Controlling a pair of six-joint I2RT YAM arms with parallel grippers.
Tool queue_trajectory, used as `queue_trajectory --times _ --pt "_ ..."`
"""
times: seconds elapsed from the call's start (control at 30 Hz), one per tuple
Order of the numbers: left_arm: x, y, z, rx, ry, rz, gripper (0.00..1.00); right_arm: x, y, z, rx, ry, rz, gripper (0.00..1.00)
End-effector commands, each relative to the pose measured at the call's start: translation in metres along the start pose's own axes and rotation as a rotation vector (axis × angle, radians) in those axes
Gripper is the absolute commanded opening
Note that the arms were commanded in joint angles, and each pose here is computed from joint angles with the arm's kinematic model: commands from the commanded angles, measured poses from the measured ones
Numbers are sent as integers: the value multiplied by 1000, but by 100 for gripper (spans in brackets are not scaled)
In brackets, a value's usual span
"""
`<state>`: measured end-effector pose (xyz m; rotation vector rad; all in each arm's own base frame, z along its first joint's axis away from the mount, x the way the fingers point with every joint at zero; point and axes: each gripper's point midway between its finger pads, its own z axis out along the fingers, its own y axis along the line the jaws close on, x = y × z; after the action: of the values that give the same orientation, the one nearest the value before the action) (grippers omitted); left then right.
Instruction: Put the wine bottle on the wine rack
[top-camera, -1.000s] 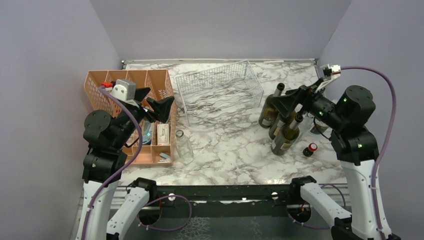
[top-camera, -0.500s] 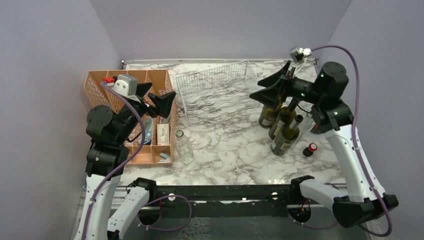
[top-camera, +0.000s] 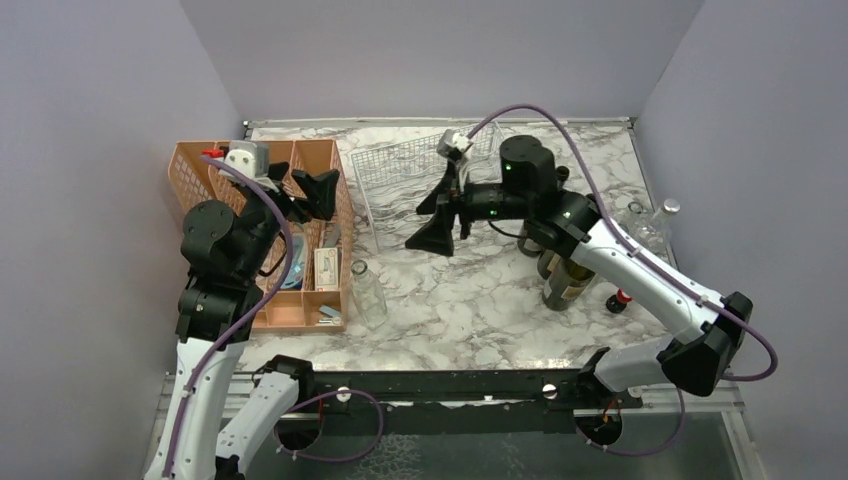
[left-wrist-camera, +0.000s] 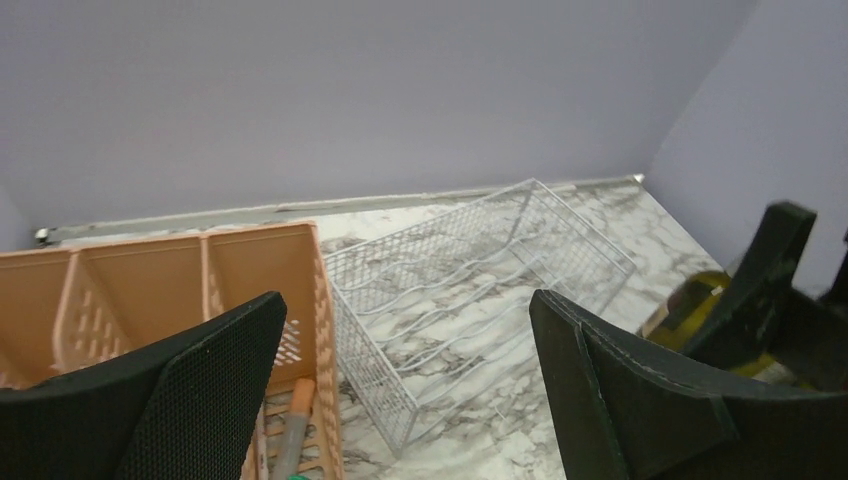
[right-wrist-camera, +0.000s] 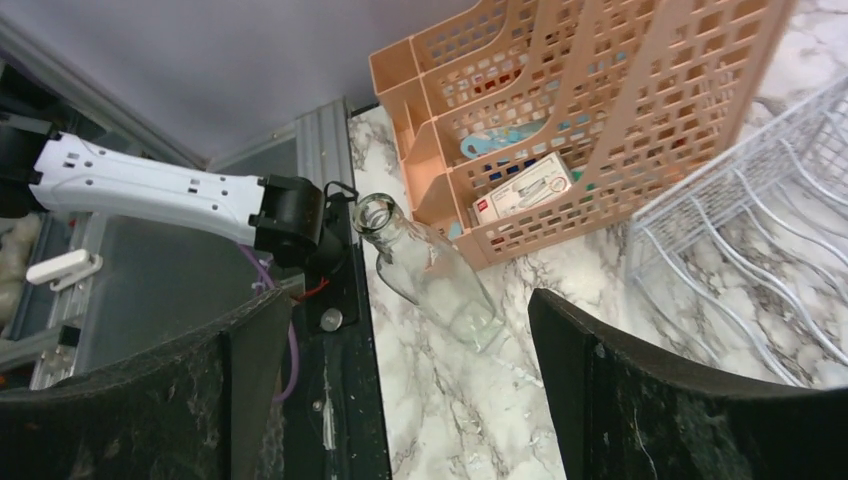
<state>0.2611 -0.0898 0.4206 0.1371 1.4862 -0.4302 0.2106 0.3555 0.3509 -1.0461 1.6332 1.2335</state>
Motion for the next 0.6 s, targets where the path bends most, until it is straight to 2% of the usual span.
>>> queue_trajectory --times 0.0,0.1,0.2,0.33,0.57 --pt "-38 38 -27 -253 -166 -38 99 5 9 32 5 -7 -111 90" --pt "-45 43 -37 -281 -223 -41 99 21 21 58 -19 29 -147 89" --pt "-46 43 -41 -287 -225 -37 99 37 26 82 -17 65 -158 87" --pt "-42 48 -46 -318 -214 -45 99 52 21 108 30 74 -182 74" --pt "-27 56 -39 -360 -204 -119 99 64 24 127 -3 54 -223 68"
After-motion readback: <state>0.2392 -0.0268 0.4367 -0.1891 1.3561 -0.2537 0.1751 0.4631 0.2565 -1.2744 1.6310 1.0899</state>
